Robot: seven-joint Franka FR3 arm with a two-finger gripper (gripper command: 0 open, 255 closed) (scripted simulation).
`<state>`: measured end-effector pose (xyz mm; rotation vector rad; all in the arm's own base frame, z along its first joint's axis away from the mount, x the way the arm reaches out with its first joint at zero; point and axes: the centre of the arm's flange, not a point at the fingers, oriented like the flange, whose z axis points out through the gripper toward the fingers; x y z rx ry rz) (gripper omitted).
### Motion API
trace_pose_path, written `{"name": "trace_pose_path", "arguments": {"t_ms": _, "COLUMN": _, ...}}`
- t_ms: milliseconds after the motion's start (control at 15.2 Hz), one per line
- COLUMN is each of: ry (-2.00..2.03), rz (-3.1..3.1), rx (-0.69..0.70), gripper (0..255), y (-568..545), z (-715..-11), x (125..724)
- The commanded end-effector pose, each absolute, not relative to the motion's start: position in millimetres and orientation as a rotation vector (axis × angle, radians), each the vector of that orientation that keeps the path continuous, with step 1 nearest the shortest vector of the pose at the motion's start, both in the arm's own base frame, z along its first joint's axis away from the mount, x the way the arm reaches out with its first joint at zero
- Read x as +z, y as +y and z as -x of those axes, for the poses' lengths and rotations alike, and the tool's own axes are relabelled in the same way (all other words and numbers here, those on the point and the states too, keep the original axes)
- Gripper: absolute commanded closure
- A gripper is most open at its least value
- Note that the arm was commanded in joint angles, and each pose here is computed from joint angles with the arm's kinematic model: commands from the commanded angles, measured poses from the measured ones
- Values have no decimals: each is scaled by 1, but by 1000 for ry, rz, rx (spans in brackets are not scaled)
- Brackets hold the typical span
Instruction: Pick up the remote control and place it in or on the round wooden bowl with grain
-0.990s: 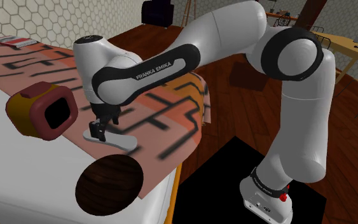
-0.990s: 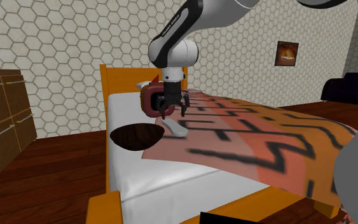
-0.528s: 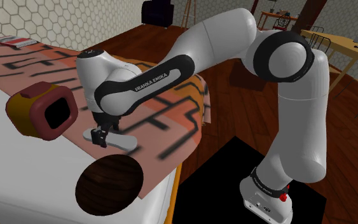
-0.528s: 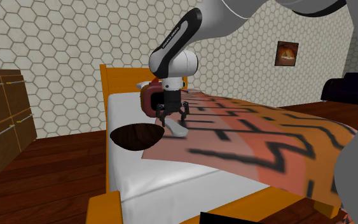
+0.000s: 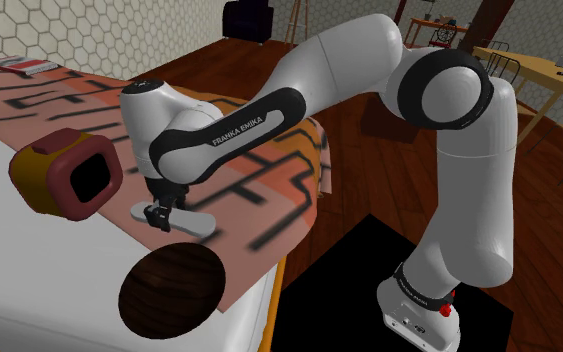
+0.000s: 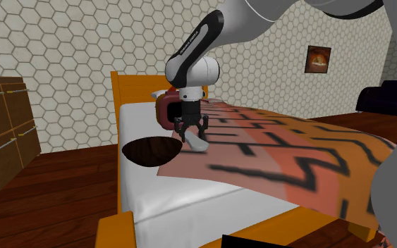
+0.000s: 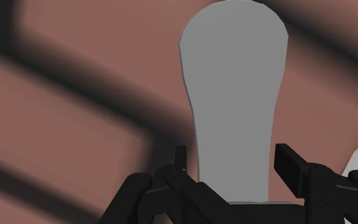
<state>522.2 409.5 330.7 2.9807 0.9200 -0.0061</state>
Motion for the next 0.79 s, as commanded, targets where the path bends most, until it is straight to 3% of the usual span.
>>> {"name": "trace_pose_path", "arguments": {"t_ms": 0, "ry": 921, "rz": -2981, "rx": -7, "gripper": 255, "y": 410, "z": -522, "x": 330}}
{"name": "trace_pose_path", "arguments": {"t_ms": 726, "ry": 921, "rz": -2981, "rx": -7, "gripper": 255, "y": 410, "z": -522, "x": 346}}
